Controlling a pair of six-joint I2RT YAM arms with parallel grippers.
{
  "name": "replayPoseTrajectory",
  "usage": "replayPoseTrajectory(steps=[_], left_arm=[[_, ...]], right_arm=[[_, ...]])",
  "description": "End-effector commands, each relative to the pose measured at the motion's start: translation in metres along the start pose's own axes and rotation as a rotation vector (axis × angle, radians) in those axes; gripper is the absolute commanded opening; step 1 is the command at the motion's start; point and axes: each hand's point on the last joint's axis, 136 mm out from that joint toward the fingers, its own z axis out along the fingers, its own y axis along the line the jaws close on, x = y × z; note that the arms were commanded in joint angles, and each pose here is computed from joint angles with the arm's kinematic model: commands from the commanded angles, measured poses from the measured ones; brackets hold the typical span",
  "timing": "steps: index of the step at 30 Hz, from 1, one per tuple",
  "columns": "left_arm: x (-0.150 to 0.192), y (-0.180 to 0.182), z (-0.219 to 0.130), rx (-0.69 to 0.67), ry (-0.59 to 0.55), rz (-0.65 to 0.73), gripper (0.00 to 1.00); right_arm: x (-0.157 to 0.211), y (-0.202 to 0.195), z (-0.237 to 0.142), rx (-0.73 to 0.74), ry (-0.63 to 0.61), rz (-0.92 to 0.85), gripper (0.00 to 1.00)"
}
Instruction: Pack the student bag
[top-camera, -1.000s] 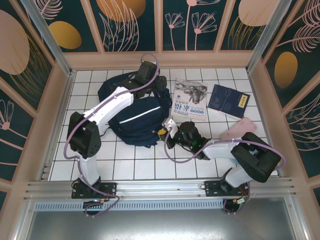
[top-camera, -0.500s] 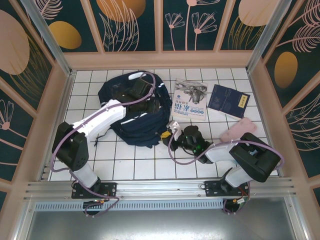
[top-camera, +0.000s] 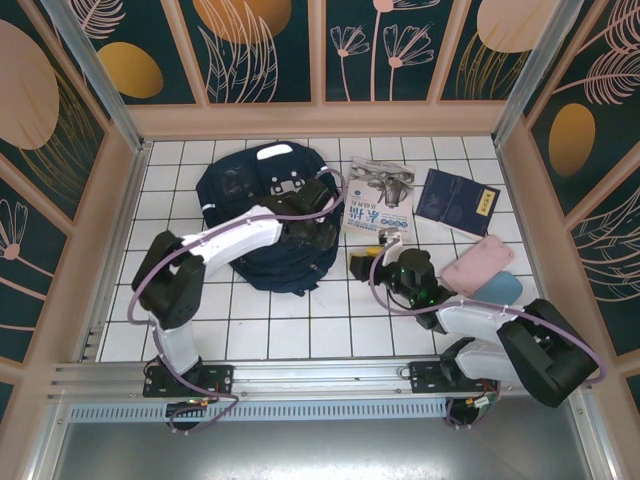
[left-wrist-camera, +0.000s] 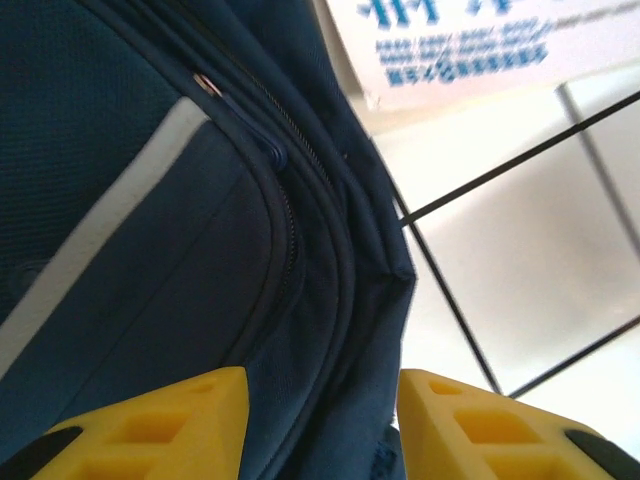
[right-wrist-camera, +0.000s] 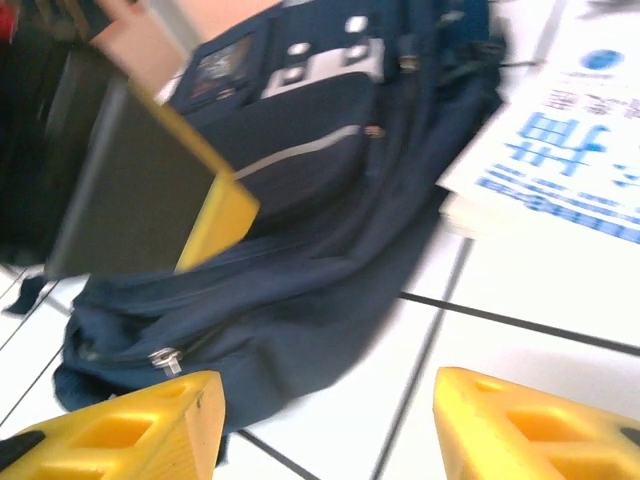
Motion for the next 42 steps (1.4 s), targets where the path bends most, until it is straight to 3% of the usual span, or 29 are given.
replayPoseTrajectory(steps=[1,9,16,21,42], left_arm=[[0.003,0.002,0.012,-0.043,0.053,0.071,0.43],[-0.002,-0.003,0.033,-0.040,0.098,0.094,0.43],[-0.010,-0.024,0.011,0.054,0.073,0.103,0.46],[0.007,-0.011,0.015,-0.060,0.102,0.081,0.47],[0.017,-0.005,0.031,-0.129,0.146,0.138,0.35]], right_arm=[[-0.001,-0.028,-0.007,0.108,-0.008,0.137,0.59],[-0.008,-0.038,-0.010,0.149,-0.038,0.174,0.60],[-0.007,-0.042,-0.009,0.164,-0.037,0.181,0.60],[-0.008,-0.047,-0.011,0.194,-0.049,0.172,0.59],[-0.020,-0.050,-0.011,0.211,-0.072,0.169,0.60]])
